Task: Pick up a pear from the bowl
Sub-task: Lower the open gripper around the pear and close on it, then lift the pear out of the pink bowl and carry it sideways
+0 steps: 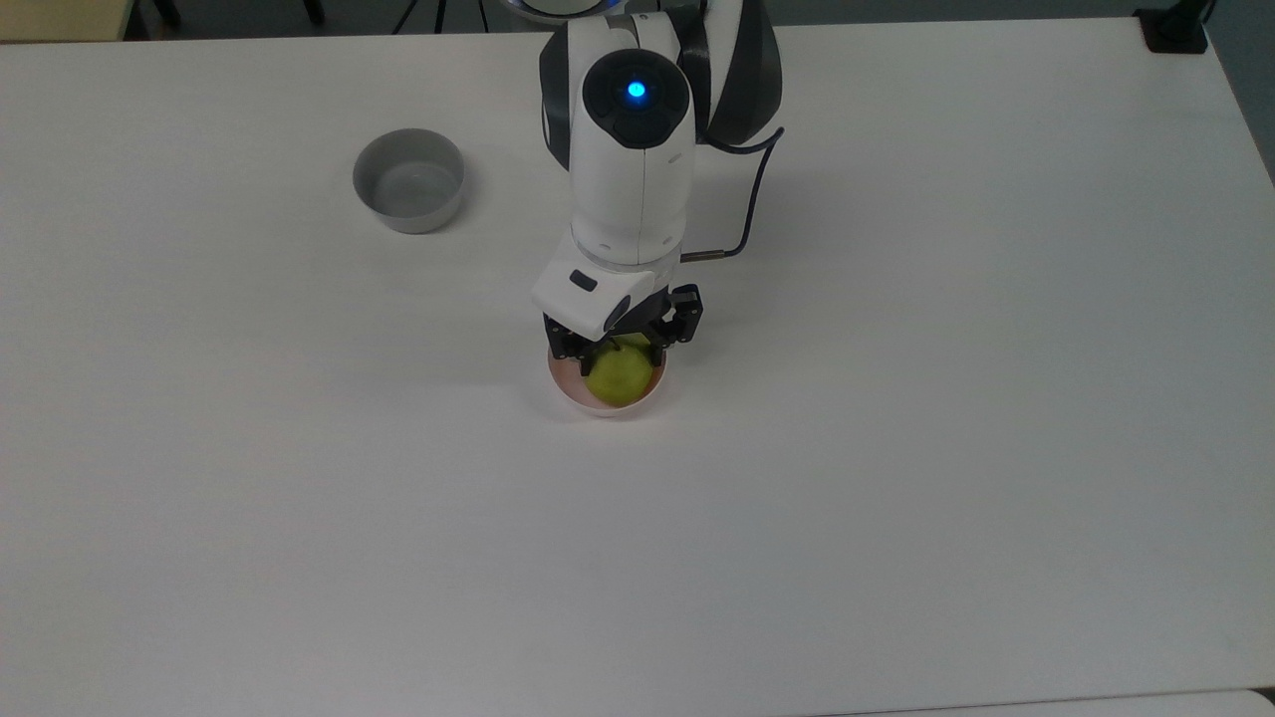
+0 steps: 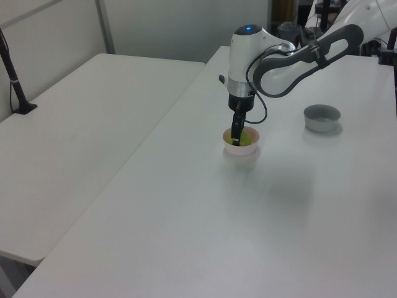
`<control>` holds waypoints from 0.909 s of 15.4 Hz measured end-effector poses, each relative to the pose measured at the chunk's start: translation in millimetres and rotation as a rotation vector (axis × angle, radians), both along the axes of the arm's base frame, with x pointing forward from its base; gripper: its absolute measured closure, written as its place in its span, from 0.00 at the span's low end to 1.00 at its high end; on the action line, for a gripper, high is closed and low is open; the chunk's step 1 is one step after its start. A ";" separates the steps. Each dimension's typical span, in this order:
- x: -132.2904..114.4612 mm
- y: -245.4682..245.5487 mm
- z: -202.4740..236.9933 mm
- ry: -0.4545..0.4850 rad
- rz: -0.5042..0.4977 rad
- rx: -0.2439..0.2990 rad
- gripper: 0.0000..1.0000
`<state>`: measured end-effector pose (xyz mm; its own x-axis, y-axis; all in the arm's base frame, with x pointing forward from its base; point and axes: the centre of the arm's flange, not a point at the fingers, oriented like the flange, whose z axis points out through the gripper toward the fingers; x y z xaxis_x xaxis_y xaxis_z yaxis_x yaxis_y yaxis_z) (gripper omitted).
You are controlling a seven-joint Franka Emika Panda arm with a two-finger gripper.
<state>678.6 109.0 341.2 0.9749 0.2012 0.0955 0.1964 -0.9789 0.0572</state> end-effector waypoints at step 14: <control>-2.7 -9.0 55.3 0.037 -0.023 -0.009 0.29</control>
<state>675.9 100.0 396.6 0.9821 0.1792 0.0573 0.1758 -0.9826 0.0593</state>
